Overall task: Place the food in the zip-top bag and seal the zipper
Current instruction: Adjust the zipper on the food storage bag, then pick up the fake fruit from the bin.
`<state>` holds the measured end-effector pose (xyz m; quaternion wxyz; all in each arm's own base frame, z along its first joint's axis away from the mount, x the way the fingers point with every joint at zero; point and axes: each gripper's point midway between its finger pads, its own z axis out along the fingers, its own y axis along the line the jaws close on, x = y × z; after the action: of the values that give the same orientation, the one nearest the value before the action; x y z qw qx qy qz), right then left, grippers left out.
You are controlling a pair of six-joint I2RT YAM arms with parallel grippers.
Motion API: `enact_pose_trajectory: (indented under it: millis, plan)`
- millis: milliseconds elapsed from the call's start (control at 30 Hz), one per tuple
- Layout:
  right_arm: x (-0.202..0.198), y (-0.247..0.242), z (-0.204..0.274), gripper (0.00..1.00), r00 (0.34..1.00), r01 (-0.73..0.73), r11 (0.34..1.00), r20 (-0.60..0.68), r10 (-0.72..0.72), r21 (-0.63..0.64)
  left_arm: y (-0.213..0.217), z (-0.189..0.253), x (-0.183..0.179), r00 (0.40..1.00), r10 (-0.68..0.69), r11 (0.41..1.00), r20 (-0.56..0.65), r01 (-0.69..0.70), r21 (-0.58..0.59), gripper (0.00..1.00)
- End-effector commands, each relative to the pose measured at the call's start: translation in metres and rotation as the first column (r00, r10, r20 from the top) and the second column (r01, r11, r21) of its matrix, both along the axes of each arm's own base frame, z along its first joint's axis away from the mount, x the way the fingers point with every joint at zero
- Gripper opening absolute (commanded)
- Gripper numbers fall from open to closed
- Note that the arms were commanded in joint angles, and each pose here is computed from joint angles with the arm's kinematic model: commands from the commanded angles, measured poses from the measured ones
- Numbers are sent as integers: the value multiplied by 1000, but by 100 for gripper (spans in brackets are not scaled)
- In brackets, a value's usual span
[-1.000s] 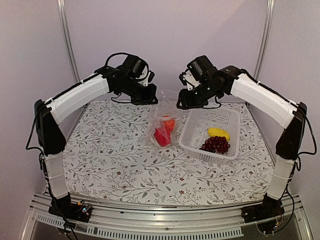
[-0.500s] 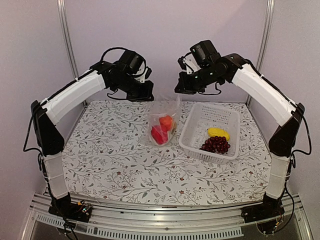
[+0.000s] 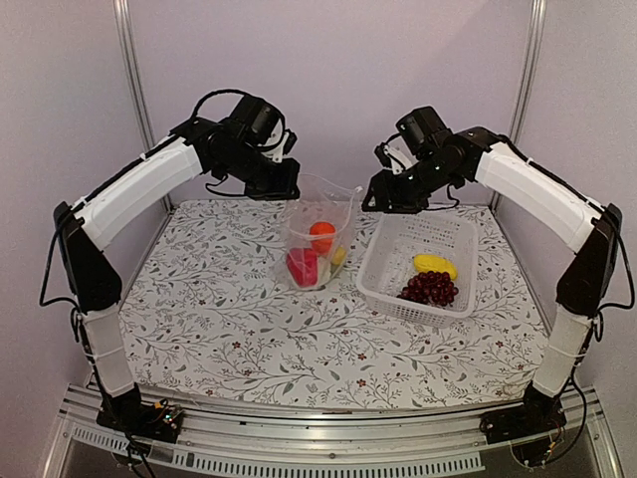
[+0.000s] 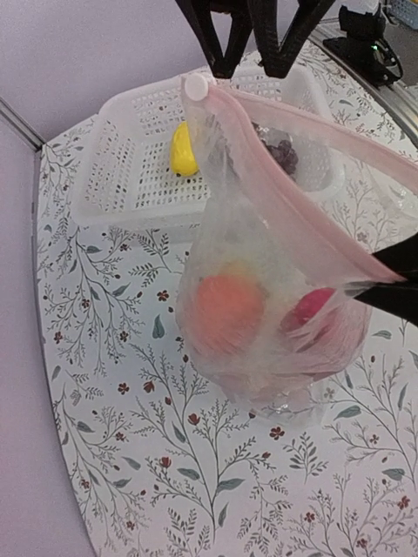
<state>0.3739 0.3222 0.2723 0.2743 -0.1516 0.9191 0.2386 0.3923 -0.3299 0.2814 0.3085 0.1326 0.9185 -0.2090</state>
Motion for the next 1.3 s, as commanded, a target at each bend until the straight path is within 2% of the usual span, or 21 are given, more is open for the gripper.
enact_pose_trajectory:
  millis: [0,200,333,533,600,767,933,1267]
  plan:
    - [3,-48,1,54,998,63,997,-24,-62,38,-5,-7,1,1000,-11,1000,-4,11,5,0]
    - [-2,-97,-27,55,991,126,991,-40,-128,-51,-6,-14,-1,1000,-19,1000,-22,19,9,0]
    - [-3,-111,-54,59,994,48,993,-96,-58,-111,-8,-14,1,1000,-23,1000,-21,23,0,0]
    - [19,-126,-101,63,986,9,954,-155,-58,-301,-11,-15,0,999,-32,999,-28,32,-17,0]
    - [34,-137,-106,66,990,17,926,-126,-69,-376,-12,-16,0,999,-33,999,-38,33,-25,0]
    - [64,-164,-123,70,988,64,881,-96,-123,-469,-15,-19,-1,997,-33,997,-75,28,-66,0]
    - [78,-184,-152,75,975,82,862,-137,-172,-501,-13,-20,0,995,-26,996,-96,18,-90,0]
    - [80,-172,-190,79,956,24,909,-258,-143,-416,-11,-15,4,996,-19,995,-84,10,-104,0]
